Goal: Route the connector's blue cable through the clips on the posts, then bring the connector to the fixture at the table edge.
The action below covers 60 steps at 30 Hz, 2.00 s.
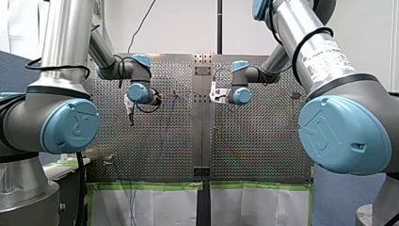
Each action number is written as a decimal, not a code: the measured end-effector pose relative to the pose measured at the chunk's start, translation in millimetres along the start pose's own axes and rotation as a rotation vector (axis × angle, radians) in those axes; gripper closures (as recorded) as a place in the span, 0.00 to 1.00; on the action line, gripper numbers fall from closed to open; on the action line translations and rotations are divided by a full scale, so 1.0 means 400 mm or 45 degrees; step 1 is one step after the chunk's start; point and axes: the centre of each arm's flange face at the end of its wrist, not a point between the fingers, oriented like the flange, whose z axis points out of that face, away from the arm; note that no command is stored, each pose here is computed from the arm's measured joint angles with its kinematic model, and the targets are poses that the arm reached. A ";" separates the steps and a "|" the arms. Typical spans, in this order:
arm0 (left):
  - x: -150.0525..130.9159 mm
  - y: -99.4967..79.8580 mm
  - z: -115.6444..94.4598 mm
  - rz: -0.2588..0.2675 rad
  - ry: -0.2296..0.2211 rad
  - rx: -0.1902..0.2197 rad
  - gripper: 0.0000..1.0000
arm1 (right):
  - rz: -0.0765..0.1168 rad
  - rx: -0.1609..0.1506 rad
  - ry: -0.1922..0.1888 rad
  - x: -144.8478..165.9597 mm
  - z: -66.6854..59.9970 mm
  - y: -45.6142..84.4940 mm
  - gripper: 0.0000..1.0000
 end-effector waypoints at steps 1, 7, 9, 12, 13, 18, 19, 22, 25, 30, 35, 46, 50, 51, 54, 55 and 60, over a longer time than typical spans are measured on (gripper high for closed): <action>-0.002 -0.001 -0.008 0.003 0.002 -0.002 0.00 | 0.000 0.000 0.000 0.000 0.000 0.000 1.00; -0.036 -0.017 -0.045 0.040 -0.001 0.012 0.00 | 0.000 0.001 -0.002 0.000 -0.001 -0.001 1.00; -0.055 -0.025 -0.055 0.053 -0.014 0.021 0.00 | 0.000 0.001 -0.003 -0.001 -0.001 -0.001 1.00; -0.083 -0.036 -0.065 0.060 -0.044 0.036 0.00 | 0.000 0.002 -0.005 -0.001 -0.001 -0.003 1.00; -0.093 -0.040 -0.067 0.058 -0.054 0.045 0.00 | 0.001 0.002 -0.006 -0.002 -0.001 -0.003 1.00; -0.110 -0.057 -0.068 0.038 -0.070 0.099 0.00 | 0.001 0.003 -0.011 -0.003 -0.003 -0.006 1.00; -0.106 -0.059 -0.067 0.036 -0.066 0.108 0.00 | 0.001 0.003 -0.012 -0.003 -0.003 -0.006 1.00; -0.088 -0.060 -0.061 0.037 -0.045 0.116 0.00 | 0.001 0.004 -0.015 -0.004 -0.004 -0.008 1.00; -0.064 -0.056 -0.053 0.043 -0.020 0.106 0.00 | 0.002 0.005 -0.016 -0.004 -0.004 -0.009 1.00; -0.049 -0.053 -0.046 0.061 -0.007 0.090 0.00 | 0.002 0.007 -0.017 -0.005 -0.004 -0.012 1.00; -0.051 -0.053 -0.042 0.069 -0.011 0.089 0.00 | 0.002 0.009 -0.019 -0.006 -0.005 -0.015 1.00; -0.053 -0.055 -0.041 0.064 -0.017 0.095 0.00 | 0.002 0.009 -0.022 -0.008 -0.006 -0.015 1.00; -0.053 -0.057 -0.041 0.063 -0.017 0.096 0.00 | 0.002 0.009 -0.023 -0.009 -0.006 -0.016 1.00; -0.053 -0.057 -0.042 0.063 -0.016 0.096 0.00 | 0.002 0.010 -0.023 -0.009 -0.006 -0.016 1.00; -0.052 -0.056 -0.042 0.064 -0.013 0.094 0.00 | 0.003 0.010 -0.025 -0.010 -0.006 -0.017 1.00; -0.052 -0.056 -0.043 0.065 -0.012 0.094 0.00 | 0.003 0.010 -0.025 -0.010 -0.006 -0.017 1.00; -0.052 -0.062 -0.044 0.080 -0.014 0.105 0.00 | 0.003 0.012 -0.030 -0.012 -0.007 -0.020 1.00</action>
